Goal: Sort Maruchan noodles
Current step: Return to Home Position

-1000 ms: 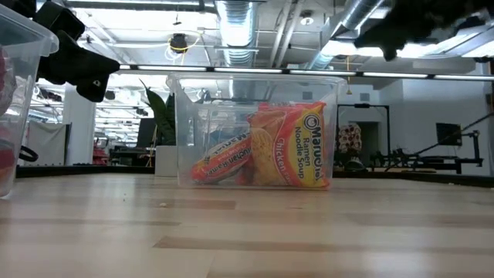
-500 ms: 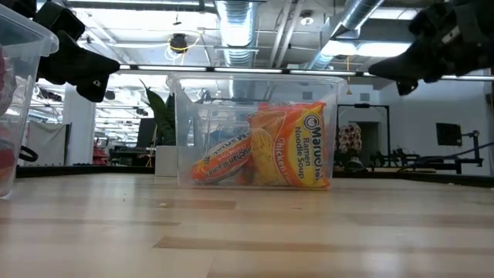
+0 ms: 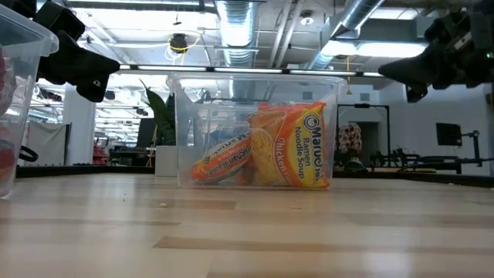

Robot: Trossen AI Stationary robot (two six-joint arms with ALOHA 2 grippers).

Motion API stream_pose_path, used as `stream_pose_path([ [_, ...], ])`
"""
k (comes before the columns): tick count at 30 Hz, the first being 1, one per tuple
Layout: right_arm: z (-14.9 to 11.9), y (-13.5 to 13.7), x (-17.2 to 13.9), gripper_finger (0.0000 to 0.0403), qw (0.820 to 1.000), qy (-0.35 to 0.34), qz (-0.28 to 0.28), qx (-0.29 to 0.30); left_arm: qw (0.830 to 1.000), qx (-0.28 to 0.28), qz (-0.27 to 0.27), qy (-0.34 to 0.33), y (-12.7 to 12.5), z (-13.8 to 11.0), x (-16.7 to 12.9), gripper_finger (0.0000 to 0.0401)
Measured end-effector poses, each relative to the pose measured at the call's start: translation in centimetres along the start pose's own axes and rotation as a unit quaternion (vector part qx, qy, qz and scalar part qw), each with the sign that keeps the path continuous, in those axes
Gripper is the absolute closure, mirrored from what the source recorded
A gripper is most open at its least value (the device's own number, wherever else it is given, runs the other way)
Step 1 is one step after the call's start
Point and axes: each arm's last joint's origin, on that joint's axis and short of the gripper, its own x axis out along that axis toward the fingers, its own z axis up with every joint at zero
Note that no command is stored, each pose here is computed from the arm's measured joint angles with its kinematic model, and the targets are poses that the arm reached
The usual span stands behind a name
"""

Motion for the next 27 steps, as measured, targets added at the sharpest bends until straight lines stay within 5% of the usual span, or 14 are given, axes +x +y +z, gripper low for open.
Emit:
stream_pose_path([
  [27, -2.0, -0.2, -0.1, 0.0387, 0.997, 0.075, -0.018, -0.014, 1.0, 0.0, 0.0, 0.0, 0.0, 0.0, 0.0, 0.0401],
])
